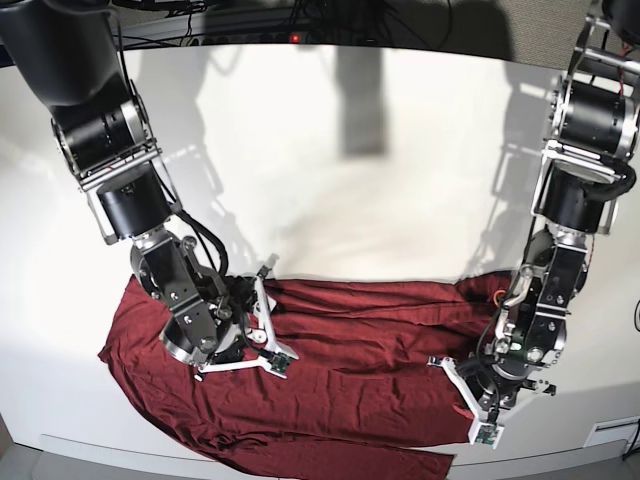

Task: Fold the T-shirt properly
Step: 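Shift the right gripper along the hem fabric and regrip it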

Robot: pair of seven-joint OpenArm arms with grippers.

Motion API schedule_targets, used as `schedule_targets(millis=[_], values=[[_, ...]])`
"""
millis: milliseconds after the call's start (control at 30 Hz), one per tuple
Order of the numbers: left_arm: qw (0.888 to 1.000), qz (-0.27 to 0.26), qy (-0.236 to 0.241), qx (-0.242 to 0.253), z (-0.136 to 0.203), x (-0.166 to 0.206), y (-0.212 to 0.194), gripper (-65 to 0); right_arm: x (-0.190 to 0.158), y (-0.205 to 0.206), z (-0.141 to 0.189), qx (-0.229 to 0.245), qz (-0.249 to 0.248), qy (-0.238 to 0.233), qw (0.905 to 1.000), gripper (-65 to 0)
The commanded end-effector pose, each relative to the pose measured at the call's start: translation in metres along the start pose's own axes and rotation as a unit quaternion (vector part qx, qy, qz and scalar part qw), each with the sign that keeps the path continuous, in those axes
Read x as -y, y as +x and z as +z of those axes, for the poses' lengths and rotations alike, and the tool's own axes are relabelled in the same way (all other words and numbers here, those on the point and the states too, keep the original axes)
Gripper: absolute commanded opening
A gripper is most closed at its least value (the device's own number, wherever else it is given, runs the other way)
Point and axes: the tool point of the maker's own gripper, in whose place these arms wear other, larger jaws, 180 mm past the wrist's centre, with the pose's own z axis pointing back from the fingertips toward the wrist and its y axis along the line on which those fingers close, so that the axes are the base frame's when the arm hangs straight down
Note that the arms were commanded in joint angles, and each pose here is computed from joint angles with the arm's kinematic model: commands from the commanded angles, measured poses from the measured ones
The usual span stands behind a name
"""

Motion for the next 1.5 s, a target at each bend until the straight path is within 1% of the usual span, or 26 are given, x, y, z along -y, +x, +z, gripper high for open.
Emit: schedule_targets(millis=[0,100,233,333,400,467,567,600,733,767,933,1033,1167,1367,1467], values=[[0.999,0.002,0.009,0.038,0.002,-0.009,0.032,-65.0,0.019,0.018,0.009,0.026,-0.001,-0.021,0.9994,-35.1],[0.999,0.002,0.009,0.037,0.002,-0.009,0.032,-65.0,0.016,0.017,0.004,0.027,-0.003,-0.018,0.9995,-35.1],[0.999,0.002,0.009,0.038,0.002,-0.009,0.032,-65.0,0.015,0.004,-0.007,0.005,-0.005,-0.028,0.9996,-35.1],[0.999,0.002,0.009,0.038,0.002,-0.009,0.032,-65.0,0.017,0.007,-0.007,0.014,-0.011,-0.033,0.9993,-35.6],[0.999,0.002,0.009,0.038,0.002,-0.009,0.032,-65.0,0.017,0.009,-0.007,0.02,-0.01,-0.034,0.9992,-38.1],[0.999,0.002,0.009,0.038,0.002,-0.009,0.032,-65.0,0.017,0.01,-0.008,0.023,-0.01,-0.033,0.9991,-38.7],[0.999,0.002,0.009,0.038,0.002,-0.009,0.032,-65.0,0.022,0.007,-0.01,0.022,0.0,-0.049,0.9985,-38.7],[0.999,0.002,0.009,0.038,0.002,-0.009,0.032,-65.0,0.023,0.004,-0.011,0.02,-0.004,-0.054,0.9984,-38.8],[0.999,0.002,0.009,0.038,0.002,-0.009,0.032,-65.0,0.02,-0.006,-0.016,0.006,-0.01,-0.048,0.9988,-39.2],[0.999,0.002,0.009,0.038,0.002,-0.009,0.032,-65.0,0.02,-0.008,-0.017,0.003,-0.011,-0.048,0.9988,-41.1],[0.999,0.002,0.009,0.038,0.002,-0.009,0.032,-65.0,0.022,-0.009,-0.016,0.0,-0.011,-0.052,0.9986,-55.0],[0.999,0.002,0.009,0.038,0.002,-0.009,0.032,-65.0,0.022,-0.008,-0.016,0.001,-0.011,-0.052,0.9986,-60.1],[0.999,0.001,0.009,0.038,0.002,-0.009,0.032,-65.0,0.026,-0.009,-0.015,0.0,-0.019,-0.065,0.9977,-65.0],[0.999,0.001,0.009,0.038,0.002,-0.009,0.032,-65.0,0.026,0.002,-0.011,0.016,-0.032,-0.06,0.9975,-65.0],[0.999,0.001,0.009,0.037,0.002,-0.009,0.032,-65.0,0.026,0.003,-0.011,0.017,-0.032,-0.061,0.9975,-58.6]])
